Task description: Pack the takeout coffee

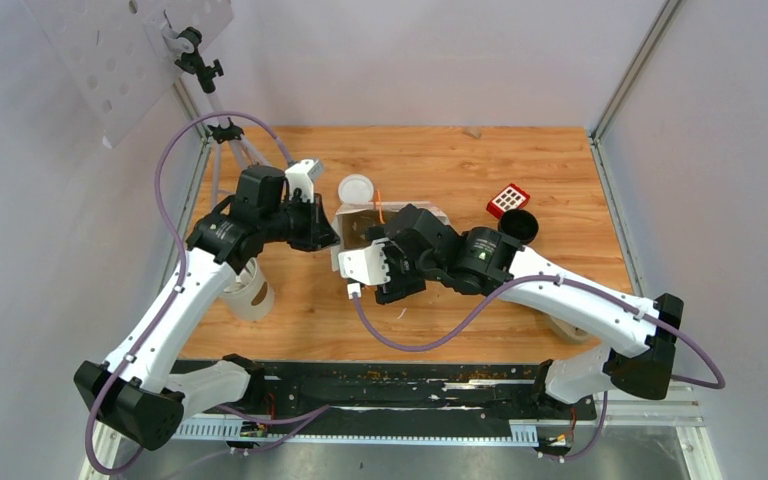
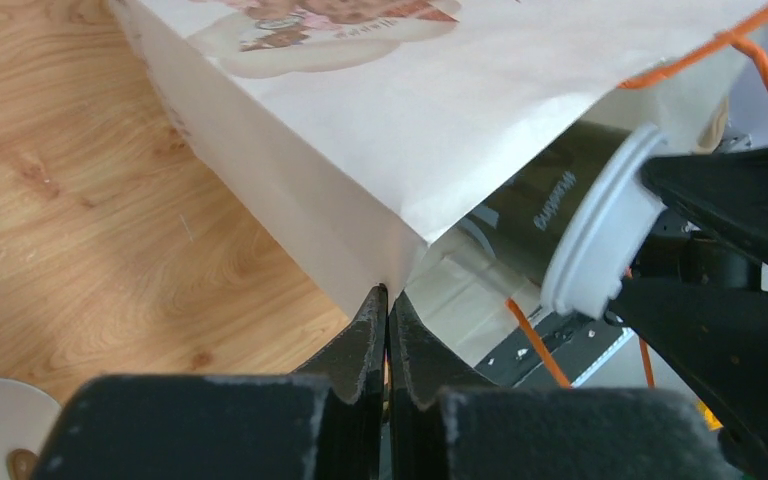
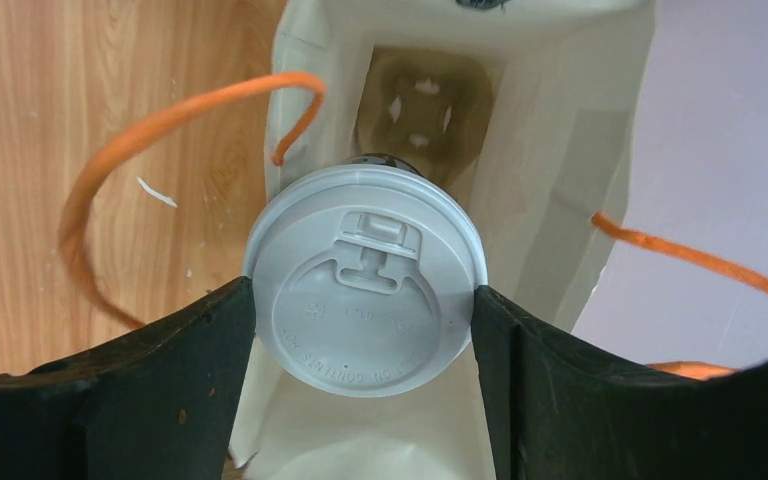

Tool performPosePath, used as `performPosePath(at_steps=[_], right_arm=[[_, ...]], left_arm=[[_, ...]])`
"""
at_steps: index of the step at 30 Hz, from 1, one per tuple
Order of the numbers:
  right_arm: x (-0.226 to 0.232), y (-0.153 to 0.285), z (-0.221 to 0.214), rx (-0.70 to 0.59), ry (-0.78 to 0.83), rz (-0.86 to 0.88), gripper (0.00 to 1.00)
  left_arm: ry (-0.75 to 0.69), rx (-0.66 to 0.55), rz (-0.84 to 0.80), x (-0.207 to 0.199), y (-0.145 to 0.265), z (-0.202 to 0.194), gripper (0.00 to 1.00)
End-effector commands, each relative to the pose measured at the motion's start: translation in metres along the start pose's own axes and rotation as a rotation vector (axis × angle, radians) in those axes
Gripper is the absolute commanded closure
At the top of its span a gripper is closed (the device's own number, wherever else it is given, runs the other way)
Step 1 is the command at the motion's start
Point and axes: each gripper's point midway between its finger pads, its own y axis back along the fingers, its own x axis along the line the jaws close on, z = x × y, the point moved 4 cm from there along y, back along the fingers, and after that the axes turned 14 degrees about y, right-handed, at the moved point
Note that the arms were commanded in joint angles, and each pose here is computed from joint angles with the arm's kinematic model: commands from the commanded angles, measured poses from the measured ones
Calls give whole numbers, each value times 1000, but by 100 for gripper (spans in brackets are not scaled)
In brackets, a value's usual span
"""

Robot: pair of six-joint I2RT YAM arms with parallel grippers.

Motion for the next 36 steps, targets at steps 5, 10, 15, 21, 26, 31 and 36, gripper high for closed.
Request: performPosePath(at_steps=[5, 10, 15, 21, 26, 31, 36], right_arm=[[-18, -6, -23, 112, 1, -88, 35], [-18, -11, -25, 126, 0, -81, 34], [-33, 1, -28, 111, 4, -146, 34], [-45, -5, -40, 87, 54, -225, 33], [-56, 0, -42, 11, 72, -271, 33], [-54, -4, -45, -48, 107, -264, 32], [-42, -10, -49, -69, 126, -216, 32]], left_arm=[[-99, -9, -103, -25, 2, 4, 95], [-112, -24, -92, -23, 5, 3, 95], [-101, 6, -118, -24, 4, -4, 96], [-88, 48, -132, -21, -2, -12, 97], [-96, 63, -121, -22, -1, -12, 98], [-102, 73, -123, -25, -2, -9, 98], [-95, 80, -141, -30, -5, -6, 97]])
